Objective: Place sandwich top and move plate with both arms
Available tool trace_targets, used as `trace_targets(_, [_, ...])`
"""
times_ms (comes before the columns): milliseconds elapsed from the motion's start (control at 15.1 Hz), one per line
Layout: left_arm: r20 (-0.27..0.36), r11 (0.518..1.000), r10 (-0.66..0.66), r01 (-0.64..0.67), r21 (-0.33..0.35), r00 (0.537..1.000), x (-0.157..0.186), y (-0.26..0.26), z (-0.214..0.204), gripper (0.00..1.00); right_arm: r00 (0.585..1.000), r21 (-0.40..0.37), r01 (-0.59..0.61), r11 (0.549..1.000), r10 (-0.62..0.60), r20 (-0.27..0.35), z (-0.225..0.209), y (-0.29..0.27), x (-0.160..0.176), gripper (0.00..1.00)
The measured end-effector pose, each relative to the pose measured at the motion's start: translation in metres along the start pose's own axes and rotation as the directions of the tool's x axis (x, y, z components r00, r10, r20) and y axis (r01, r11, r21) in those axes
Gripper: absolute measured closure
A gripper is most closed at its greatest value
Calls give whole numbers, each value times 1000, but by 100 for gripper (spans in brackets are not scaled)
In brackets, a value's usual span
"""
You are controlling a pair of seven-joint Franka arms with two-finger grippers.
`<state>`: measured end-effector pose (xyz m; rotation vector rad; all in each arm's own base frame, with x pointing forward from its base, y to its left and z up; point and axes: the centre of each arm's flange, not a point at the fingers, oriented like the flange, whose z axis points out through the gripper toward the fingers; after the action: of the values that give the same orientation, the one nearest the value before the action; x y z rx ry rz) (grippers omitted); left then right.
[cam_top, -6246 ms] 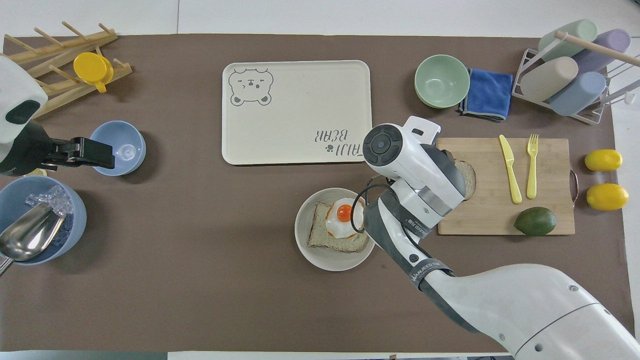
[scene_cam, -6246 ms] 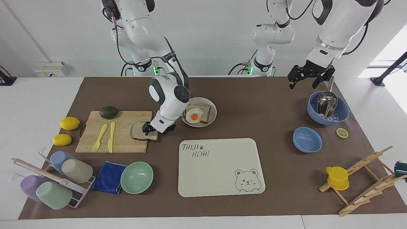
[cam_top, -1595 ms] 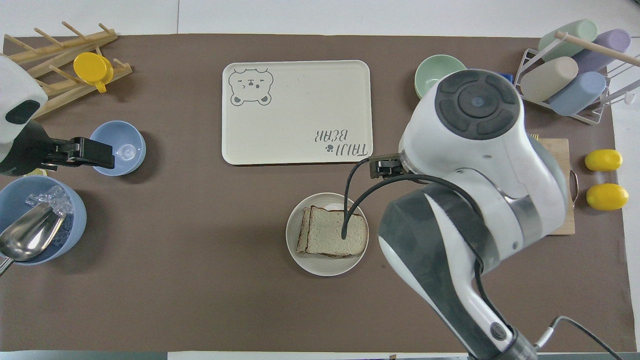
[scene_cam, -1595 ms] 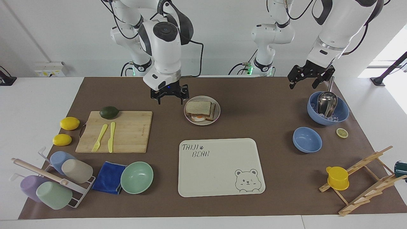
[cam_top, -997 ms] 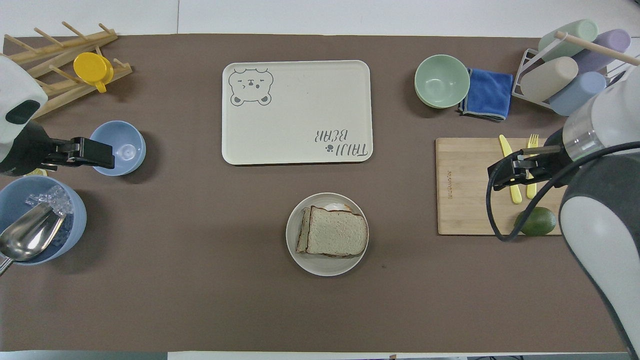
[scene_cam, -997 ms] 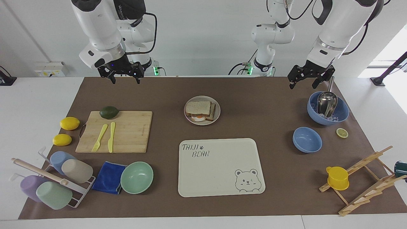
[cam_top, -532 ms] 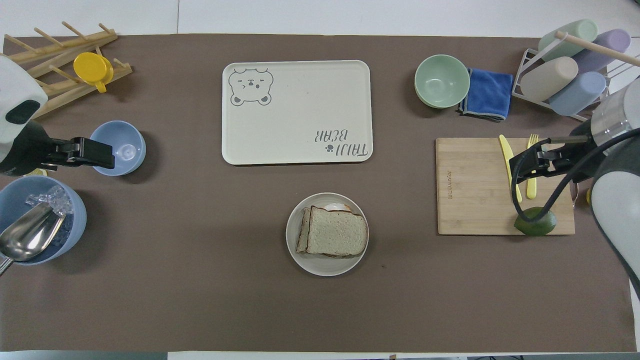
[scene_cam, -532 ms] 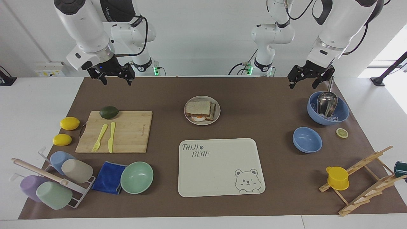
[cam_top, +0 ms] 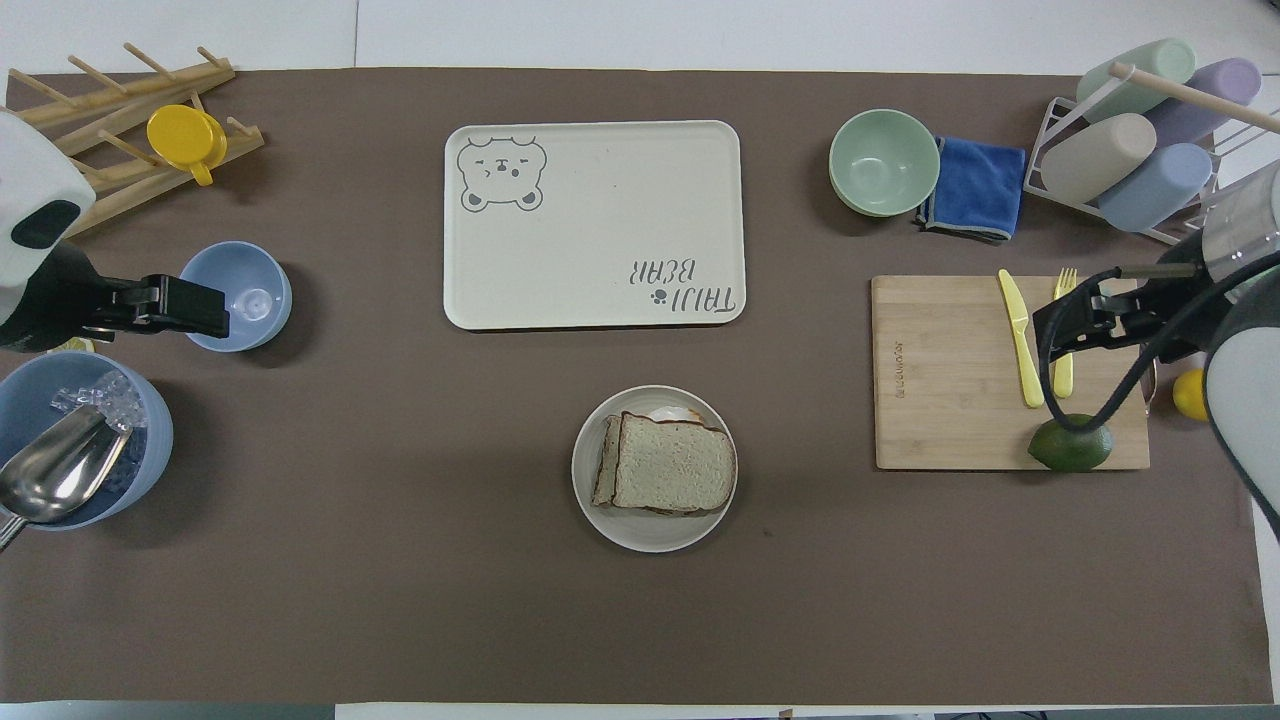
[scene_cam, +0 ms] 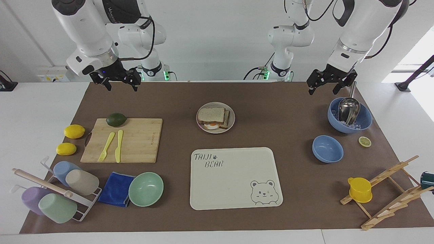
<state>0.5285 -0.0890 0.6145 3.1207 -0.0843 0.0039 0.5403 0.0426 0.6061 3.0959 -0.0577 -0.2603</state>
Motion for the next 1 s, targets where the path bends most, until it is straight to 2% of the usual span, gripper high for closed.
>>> trace_targets(266, [16,1000,12,-12,1,1000,-2,8,8,0,1000,4,-27,1000,27,0,0,15,1,0])
trace_targets(465, [20,1000,-3,3,-10,1000,-5,32,27,0,999,8,-46,999,46,1,0,25,2,0])
trace_targets(731, [16,998,-42,43,-52,999,-11,85,70,0,999,8,-50,999,50,0,0,27,3,0])
trace_targets(997, [42,996,-45,48,-79,998,-28,122,136,0,999,8,-50,999,50,1,0,27,3,0])
